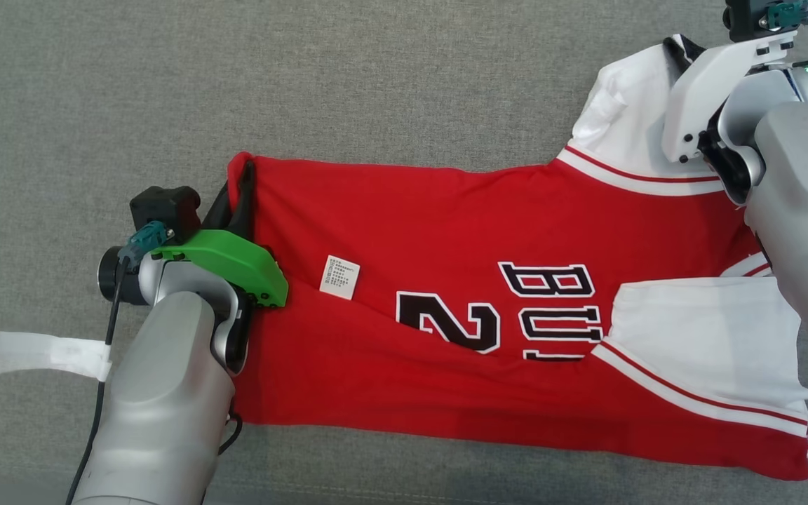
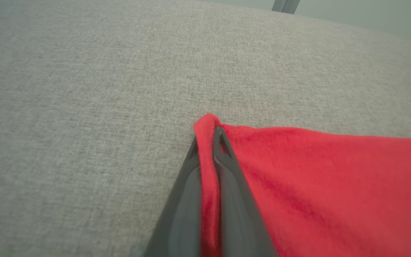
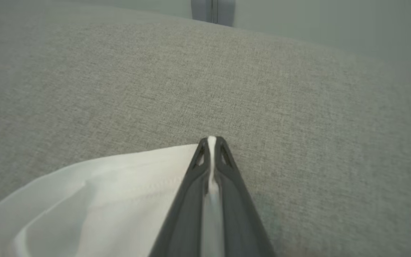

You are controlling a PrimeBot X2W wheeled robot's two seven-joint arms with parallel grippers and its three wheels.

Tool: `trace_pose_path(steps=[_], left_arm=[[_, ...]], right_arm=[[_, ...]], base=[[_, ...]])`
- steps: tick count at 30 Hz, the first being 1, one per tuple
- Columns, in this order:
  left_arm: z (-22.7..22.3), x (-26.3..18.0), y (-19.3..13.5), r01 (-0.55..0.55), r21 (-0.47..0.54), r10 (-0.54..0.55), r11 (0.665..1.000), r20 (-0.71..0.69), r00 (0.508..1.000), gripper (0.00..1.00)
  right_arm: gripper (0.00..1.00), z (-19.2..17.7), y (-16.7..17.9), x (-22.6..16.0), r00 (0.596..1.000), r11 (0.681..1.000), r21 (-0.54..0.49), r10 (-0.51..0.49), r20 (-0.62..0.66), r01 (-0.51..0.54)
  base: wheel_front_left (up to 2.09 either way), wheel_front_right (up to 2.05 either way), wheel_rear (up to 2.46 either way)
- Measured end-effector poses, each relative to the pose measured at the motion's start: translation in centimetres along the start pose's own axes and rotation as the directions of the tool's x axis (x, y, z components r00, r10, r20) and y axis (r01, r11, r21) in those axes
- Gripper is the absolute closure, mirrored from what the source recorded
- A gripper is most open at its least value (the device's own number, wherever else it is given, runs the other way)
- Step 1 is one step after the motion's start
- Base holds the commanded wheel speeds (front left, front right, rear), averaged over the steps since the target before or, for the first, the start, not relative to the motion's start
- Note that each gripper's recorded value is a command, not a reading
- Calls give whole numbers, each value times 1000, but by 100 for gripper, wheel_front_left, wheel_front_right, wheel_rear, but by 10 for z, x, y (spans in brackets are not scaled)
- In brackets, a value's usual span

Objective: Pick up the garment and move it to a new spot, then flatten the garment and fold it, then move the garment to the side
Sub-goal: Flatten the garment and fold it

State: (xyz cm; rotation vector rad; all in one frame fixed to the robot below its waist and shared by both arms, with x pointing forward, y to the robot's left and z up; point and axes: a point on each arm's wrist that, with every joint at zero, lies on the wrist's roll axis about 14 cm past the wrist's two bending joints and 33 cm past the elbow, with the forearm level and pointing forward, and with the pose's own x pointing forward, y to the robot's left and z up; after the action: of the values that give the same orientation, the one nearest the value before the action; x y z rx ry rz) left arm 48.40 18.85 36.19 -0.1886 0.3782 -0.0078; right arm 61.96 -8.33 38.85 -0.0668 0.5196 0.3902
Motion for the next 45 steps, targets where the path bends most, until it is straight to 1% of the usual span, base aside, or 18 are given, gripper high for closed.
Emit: trace_pose_path(steps=[2, 6, 10, 18, 23, 24, 30, 34, 39, 45], left_arm=[[0, 1, -1, -2, -2, 2, 1000, 1, 1000, 100], [6, 2, -1, -10, -4, 10, 1000, 15, 1000, 100], [10, -4, -1, -14, -2, 15, 1000, 27, 1000, 100], [11, -24, -1, -5, 13, 5, 1000, 37, 999, 100], [10, -34, -11, 29, 36, -31, 999, 38, 999, 100], [12, -37, -14, 38, 43, -40, 998, 44, 998, 100], [23, -46, -21, 64, 75, -70, 995, 82, 994, 100], [27, -54, -24, 74, 89, -83, 993, 99, 992, 100], [27, -65, -25, 79, 108, -91, 991, 111, 990, 100], [31, -81, -18, 63, 104, -78, 993, 141, 987, 100]], right_arm=[[100, 3, -6, -2, 1000, 1000, -8, -14, 23, 14], [100, 19, -19, -12, 993, 999, 1, -44, 112, 44], [100, 41, -13, -26, 974, 999, 33, -37, 223, 31], [100, 48, -6, -71, 941, 998, 60, -10, 339, -11], [100, 34, -13, -107, 931, 995, 100, -24, 364, -13], [100, 25, -14, -120, 931, 993, 118, -31, 363, -13], [100, -5, -14, -156, 934, 984, 176, -56, 352, -7], [100, -20, -8, -174, 933, 975, 221, -72, 353, -8], [100, -27, -5, -189, 924, 964, 267, -99, 368, -3], [100, -44, 1, -206, 922, 950, 313, -130, 366, 10]], base=[[0, 0, 0], [0, 0, 0], [0, 0, 0], [0, 0, 0], [0, 0, 0], [0, 0, 0], [0, 0, 0], [0, 0, 0], [0, 0, 0], [0, 0, 0]])
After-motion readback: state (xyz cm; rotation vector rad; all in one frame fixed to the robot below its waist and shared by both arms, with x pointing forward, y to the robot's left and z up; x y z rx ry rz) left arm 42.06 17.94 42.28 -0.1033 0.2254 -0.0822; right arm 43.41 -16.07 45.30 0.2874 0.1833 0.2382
